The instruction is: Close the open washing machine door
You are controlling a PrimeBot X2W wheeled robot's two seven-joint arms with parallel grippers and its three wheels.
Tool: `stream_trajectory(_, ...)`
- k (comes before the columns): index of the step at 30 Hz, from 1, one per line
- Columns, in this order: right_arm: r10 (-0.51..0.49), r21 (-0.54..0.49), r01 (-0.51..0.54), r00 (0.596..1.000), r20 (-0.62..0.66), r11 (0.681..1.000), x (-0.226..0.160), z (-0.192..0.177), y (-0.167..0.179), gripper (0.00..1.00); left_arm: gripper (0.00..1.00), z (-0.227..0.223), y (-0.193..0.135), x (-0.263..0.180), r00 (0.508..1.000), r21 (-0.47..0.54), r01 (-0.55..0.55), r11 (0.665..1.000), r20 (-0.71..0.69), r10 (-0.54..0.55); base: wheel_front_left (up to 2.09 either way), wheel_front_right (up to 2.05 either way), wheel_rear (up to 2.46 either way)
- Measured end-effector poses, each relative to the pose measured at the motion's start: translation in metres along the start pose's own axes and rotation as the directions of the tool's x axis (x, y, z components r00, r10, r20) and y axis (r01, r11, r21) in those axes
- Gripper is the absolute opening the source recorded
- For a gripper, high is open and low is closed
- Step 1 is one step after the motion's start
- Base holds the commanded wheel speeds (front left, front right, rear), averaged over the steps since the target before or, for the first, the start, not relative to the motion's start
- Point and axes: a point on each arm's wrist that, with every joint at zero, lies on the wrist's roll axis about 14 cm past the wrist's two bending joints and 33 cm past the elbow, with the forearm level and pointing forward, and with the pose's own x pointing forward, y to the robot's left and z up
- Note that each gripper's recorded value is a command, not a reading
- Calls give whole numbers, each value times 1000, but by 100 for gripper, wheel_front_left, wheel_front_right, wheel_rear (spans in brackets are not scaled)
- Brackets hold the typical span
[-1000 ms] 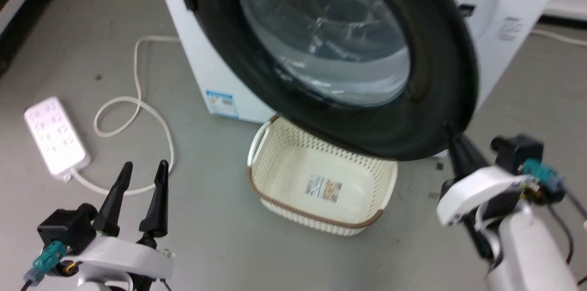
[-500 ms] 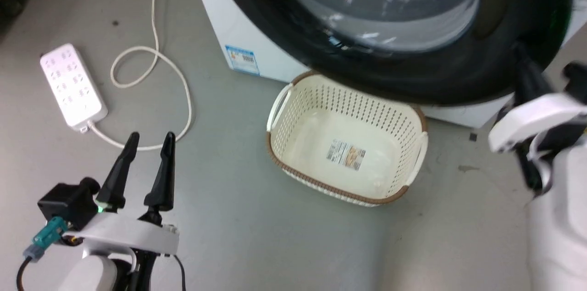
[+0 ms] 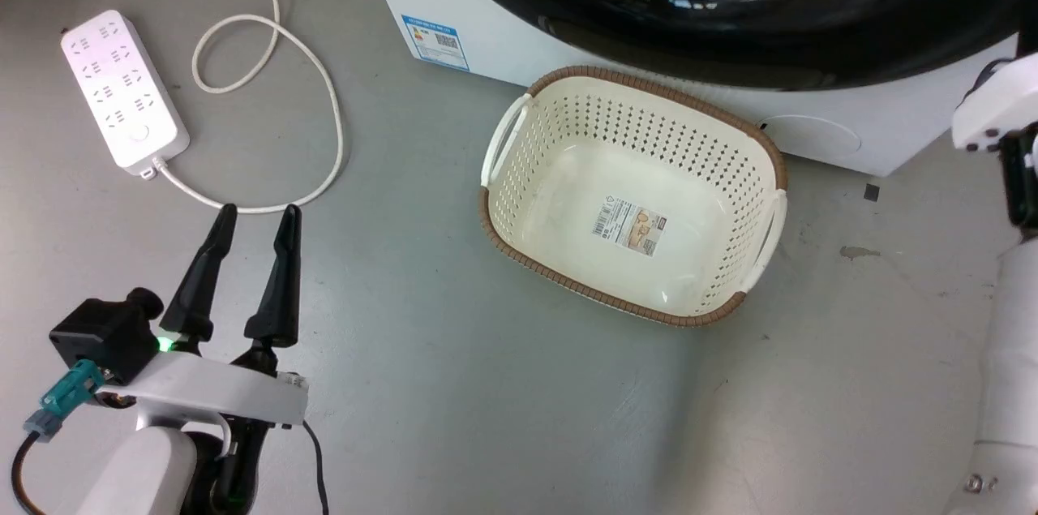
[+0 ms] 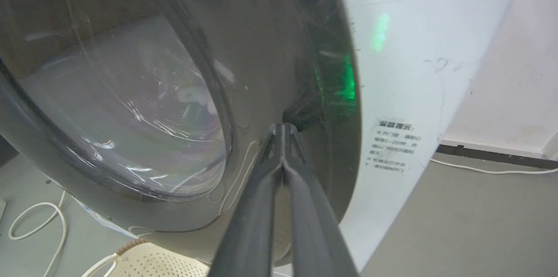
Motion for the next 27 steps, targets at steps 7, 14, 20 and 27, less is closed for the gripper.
stream_trajectory(7,-32,1,32,999,26,1000,10,10,-9,0,100,-5,1,4,1000,5,6,1000,-10,-6,0,0,0)
stream_trajectory(14,-44,4,44,996,72,999,8,28,-14,0,100,-3,-3,6,1000,3,19,1000,-1,-19,0,0,0)
stream_trajectory(20,5,-9,-3,977,212,1000,-16,77,-6,0,100,17,-13,1,998,-1,35,999,57,-35,0,0,0)
stream_trajectory(27,-18,1,19,946,323,1000,-85,117,-31,0,100,33,-33,-16,992,13,66,998,103,-67,0,0,0)
